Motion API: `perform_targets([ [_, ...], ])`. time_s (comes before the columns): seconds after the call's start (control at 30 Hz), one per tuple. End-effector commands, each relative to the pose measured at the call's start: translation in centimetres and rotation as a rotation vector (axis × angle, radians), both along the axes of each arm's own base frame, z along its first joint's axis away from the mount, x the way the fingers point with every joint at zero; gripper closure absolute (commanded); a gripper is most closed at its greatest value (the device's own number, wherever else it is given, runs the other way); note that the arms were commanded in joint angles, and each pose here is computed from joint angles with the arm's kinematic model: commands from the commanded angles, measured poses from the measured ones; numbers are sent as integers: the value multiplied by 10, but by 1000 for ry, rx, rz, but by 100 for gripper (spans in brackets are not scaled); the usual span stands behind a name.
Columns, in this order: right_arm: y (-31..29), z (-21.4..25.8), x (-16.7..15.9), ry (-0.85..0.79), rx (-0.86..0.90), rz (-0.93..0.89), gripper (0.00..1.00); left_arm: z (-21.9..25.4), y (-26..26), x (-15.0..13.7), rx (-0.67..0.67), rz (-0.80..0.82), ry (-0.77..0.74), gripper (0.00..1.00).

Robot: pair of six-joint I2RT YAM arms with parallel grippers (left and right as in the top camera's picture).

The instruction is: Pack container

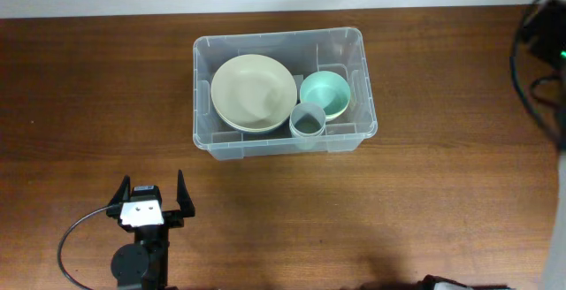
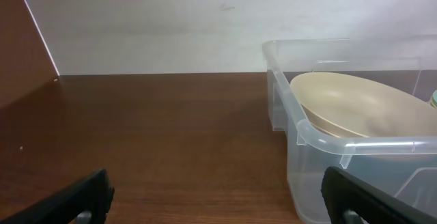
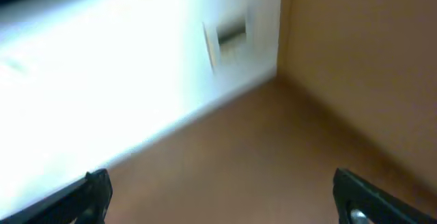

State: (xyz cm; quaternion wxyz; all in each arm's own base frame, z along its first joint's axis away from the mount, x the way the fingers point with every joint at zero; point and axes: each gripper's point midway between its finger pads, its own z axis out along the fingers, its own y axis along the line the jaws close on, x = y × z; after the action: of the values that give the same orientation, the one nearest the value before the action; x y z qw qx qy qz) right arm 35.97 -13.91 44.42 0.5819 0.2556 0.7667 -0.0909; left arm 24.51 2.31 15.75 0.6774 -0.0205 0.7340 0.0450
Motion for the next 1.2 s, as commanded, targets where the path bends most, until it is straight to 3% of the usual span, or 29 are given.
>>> perform_targets([
  [0.0,16,5,-20,-36,-35,5,1,-1,0,0,15,-4,3,0],
  [0.13,36,13,-40,-152,-105,7,1,-1,0,0,15,-4,3,0],
  [0.3,71,-5,-42,-249,-358,136,1,-1,0,0,15,-4,3,0],
  [0.67,116,-80,-75,-460,-375,313,1,-1,0,0,15,-4,3,0],
  [0.87,123,-116,-98,-481,-379,357,1,-1,0,0,15,-4,3,0],
  [1.17,123,-175,-108,-444,-373,364,1,-1,0,0,15,-4,3,0],
])
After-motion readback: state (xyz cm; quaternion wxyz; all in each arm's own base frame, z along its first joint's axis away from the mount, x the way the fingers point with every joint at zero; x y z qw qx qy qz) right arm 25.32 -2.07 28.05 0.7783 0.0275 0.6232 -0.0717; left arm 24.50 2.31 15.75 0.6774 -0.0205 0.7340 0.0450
